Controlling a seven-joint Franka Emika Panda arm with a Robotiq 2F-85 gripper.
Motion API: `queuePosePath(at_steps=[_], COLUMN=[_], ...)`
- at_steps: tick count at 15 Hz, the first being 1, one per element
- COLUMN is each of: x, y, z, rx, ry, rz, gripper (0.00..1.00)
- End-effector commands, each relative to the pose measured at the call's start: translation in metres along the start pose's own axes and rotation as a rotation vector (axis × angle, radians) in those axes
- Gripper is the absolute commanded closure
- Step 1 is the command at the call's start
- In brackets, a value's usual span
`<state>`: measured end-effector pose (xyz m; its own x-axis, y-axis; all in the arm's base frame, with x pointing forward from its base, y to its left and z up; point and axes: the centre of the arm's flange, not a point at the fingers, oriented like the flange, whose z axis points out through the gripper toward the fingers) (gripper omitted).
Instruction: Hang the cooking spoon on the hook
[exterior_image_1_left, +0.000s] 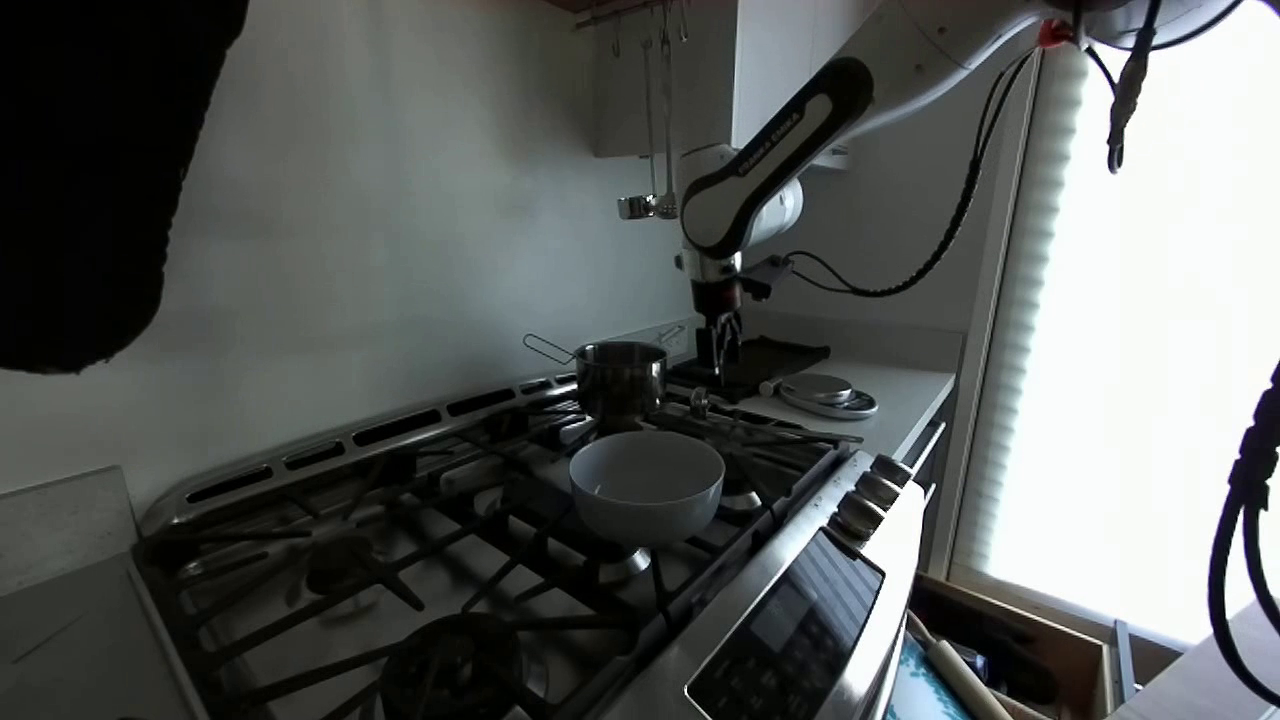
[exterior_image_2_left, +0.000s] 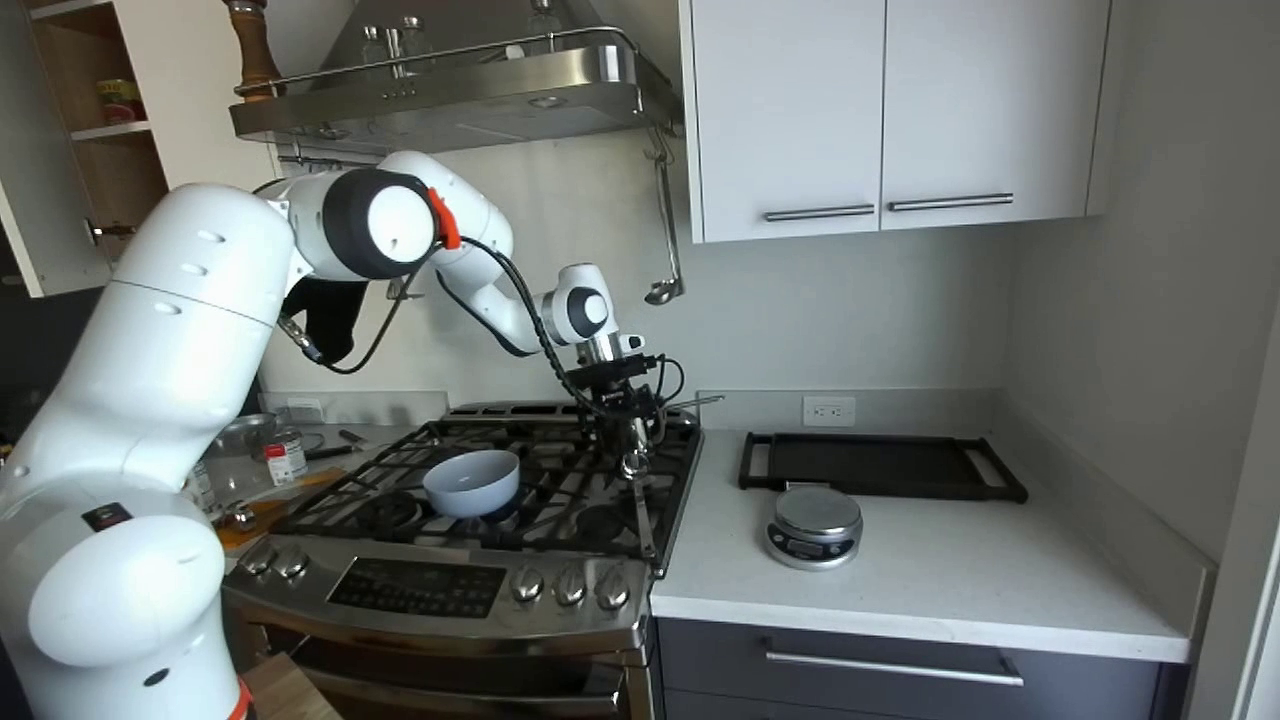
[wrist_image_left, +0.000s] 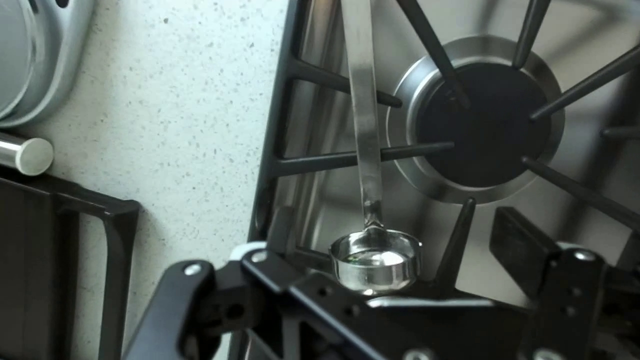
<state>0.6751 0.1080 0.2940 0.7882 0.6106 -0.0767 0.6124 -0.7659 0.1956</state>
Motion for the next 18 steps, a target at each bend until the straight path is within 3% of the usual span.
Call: queuePosePath(at_steps=[1,5,14,17,18], x=[0.021,0.028,0.033,0.033,0.032], y=[0.001,0.002,0.005,0.005,0.005], z=[0.044,0.069,0.081,0.083,0.083], rx=[-0.025,-0.024,0.004,0.014,0.014], ry=[-0.004,0.023,0.037,0.029,0.025], rz=[-0.004,-0.025,-0.072,-0.093,-0.096], gripper=[0.0,0.0,0.0,0.09,0.19])
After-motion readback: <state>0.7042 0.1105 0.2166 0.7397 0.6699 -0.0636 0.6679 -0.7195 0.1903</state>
